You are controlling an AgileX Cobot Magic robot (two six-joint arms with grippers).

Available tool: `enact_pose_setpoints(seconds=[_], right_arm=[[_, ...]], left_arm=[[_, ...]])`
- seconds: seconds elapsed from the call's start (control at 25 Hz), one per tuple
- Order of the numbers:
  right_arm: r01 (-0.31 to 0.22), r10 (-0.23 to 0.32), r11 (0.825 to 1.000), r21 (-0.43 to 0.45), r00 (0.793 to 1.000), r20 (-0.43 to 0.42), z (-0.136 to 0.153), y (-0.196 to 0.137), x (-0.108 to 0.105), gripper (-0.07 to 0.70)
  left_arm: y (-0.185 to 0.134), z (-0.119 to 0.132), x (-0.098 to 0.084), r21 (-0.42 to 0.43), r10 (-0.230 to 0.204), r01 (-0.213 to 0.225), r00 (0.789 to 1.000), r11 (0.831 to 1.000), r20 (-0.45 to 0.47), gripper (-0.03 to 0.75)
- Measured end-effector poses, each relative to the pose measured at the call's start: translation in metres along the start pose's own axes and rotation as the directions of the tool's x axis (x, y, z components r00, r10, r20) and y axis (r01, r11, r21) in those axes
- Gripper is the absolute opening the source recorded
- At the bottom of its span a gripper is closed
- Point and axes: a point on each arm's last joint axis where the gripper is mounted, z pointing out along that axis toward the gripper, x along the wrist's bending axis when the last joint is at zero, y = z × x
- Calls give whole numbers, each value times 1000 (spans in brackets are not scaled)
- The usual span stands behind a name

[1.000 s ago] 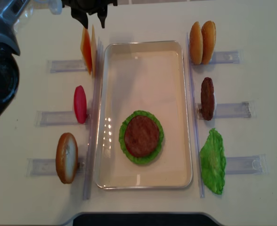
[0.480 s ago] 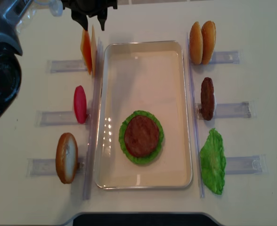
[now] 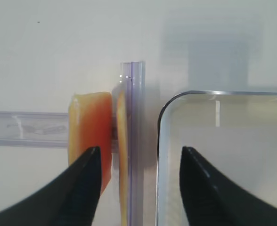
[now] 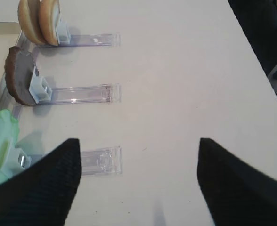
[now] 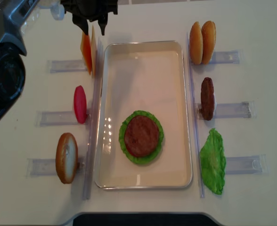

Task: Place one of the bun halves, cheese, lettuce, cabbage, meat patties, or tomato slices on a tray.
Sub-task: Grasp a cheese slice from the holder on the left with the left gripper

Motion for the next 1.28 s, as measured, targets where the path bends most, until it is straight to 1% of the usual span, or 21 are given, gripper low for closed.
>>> enact_pose_setpoints(seconds=[0.44, 1.04, 1.2, 1.28], right_arm=[[0, 0, 1000, 0, 1000, 0, 0, 0, 0, 521], [0, 0, 1000, 0, 1000, 0, 0, 0, 0, 521], [0, 0, 1000, 0, 1000, 0, 0, 0, 0, 521], [0, 0, 1000, 0, 1000, 0, 0, 0, 0, 521]], left_arm=[[-1, 7, -1, 14, 32, -32, 999, 999, -8, 409], [-3, 30, -4, 57, 71, -70, 997, 996, -23, 409], [-4, 34, -5, 66, 89, -87, 996, 994, -24, 409], [-4, 37, -6, 72, 93, -91, 995, 993, -26, 398]])
